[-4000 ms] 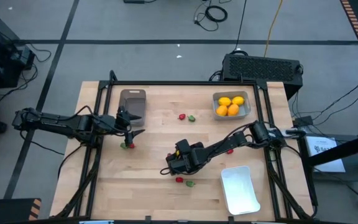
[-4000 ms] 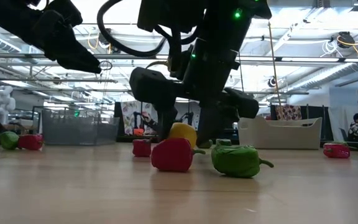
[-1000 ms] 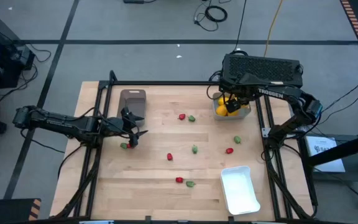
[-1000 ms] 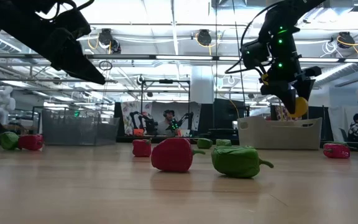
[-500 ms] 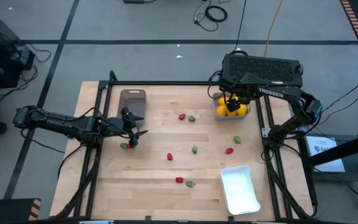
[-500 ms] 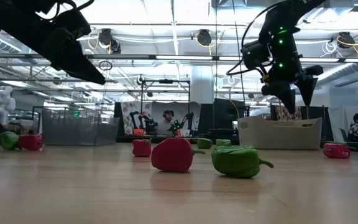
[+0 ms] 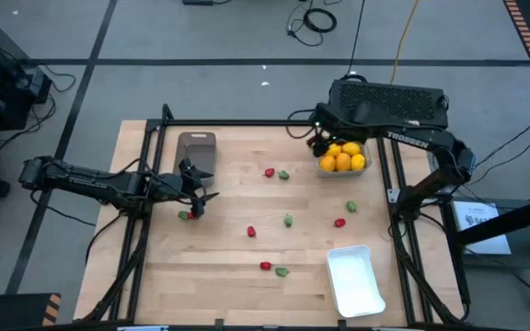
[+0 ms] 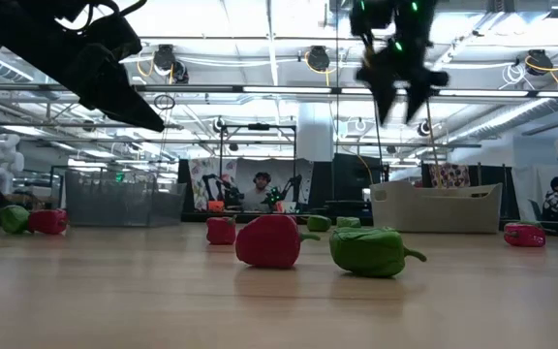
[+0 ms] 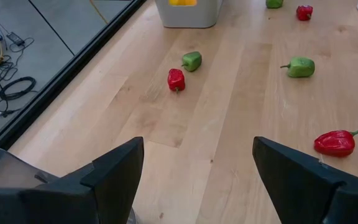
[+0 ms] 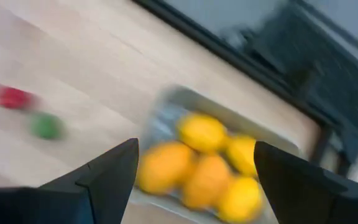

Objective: Sort produce into baskets
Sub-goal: Put the middle left red chili pepper into the black bin

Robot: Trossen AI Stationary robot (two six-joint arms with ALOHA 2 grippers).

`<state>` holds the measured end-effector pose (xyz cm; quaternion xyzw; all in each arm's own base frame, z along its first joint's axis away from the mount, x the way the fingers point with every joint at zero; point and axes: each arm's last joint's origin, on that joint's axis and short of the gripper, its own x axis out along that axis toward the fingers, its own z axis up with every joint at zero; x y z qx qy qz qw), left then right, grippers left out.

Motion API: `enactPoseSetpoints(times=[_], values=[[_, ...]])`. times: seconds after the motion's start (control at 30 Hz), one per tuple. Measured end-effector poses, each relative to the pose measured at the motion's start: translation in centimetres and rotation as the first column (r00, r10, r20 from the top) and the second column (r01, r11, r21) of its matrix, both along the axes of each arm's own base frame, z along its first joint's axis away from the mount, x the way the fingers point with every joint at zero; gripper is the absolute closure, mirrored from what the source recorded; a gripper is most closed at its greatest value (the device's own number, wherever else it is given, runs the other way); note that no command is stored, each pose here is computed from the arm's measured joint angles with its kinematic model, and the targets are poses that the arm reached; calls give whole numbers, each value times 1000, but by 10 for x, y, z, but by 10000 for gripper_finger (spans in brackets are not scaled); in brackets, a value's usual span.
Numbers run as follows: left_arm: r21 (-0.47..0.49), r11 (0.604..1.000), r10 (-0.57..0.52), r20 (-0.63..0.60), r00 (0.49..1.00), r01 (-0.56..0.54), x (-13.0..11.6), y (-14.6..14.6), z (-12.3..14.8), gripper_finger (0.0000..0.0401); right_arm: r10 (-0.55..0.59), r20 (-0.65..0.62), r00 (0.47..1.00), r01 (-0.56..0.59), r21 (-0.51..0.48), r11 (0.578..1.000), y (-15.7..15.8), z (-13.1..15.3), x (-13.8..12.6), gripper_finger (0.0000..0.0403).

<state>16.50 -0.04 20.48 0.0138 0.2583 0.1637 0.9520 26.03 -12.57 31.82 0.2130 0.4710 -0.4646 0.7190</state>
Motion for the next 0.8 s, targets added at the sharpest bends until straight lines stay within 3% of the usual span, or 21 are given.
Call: enactPoseSetpoints(times=[0.13, 0.3, 0.57, 0.7, 0.8], values=[[-6, 1000, -9, 1, 1000, 9, 0, 0, 0, 92, 116, 124, 985, -112, -38, 993, 36, 9, 24, 94], [-25, 1000, -2, 7, 1000, 2, 0, 0, 0, 92, 228, 185, 956, -222, -52, 974, 97, 9, 40, 94], [-53, 999, 15, 15, 1000, -15, 1, 0, 0, 92, 373, 246, 895, -303, -279, 911, 185, -15, 47, 94], [-118, 992, 53, 12, 999, -51, 3, -1, -4, 92, 422, 244, 873, -308, -396, 865, 209, -36, 42, 94], [-178, 984, 1, -11, 1000, -3, 5, -3, -8, 92, 438, 235, 868, -297, -463, 835, 214, -50, 41, 94]])
